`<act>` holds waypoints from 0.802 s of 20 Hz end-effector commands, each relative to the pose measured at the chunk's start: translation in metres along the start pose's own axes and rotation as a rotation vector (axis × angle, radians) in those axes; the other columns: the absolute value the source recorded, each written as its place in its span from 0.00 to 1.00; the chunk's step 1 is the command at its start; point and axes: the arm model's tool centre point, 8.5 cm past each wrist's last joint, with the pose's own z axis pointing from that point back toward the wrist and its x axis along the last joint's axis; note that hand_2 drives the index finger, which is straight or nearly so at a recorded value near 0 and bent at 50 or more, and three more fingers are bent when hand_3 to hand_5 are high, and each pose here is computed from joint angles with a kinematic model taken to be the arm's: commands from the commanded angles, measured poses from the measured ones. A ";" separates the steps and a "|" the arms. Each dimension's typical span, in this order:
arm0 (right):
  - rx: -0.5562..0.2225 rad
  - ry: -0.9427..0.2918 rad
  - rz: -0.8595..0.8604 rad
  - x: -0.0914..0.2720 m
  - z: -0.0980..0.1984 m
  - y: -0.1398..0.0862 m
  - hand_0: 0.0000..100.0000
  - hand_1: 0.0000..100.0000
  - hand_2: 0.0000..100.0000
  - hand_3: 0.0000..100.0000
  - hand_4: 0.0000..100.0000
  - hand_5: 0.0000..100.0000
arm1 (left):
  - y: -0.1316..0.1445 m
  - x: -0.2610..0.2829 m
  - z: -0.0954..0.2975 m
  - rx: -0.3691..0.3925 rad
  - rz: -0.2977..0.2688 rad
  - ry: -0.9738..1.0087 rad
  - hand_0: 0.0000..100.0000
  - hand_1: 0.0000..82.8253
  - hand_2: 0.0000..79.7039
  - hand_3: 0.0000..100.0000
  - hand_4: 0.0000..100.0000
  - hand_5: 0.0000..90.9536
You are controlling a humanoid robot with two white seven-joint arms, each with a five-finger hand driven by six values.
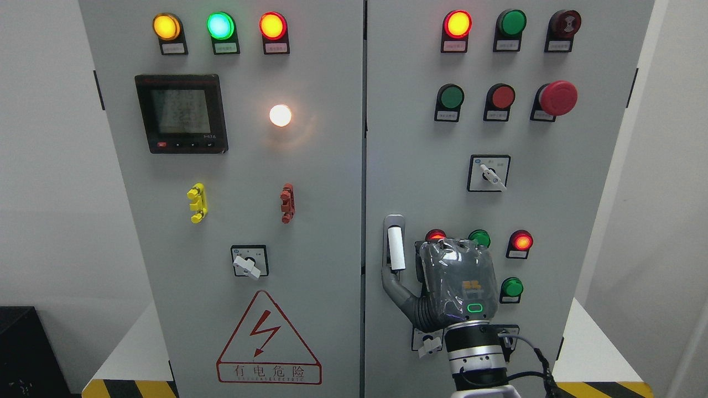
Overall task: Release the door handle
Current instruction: 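Close the right hand fingers around the silver latch handle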
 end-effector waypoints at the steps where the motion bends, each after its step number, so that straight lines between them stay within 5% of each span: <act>1: -0.011 0.011 -0.001 -0.004 0.000 -0.004 0.36 0.40 0.89 1.00 1.00 0.97 | 0.000 0.006 -0.001 0.003 -0.021 -0.016 0.00 0.00 0.03 0.08 0.01 0.00; 16: -0.022 0.040 0.002 -0.010 0.000 -0.008 0.37 0.39 0.89 1.00 1.00 0.97 | 0.000 0.005 -0.001 0.003 -0.021 -0.015 0.00 0.00 0.03 0.09 0.01 0.00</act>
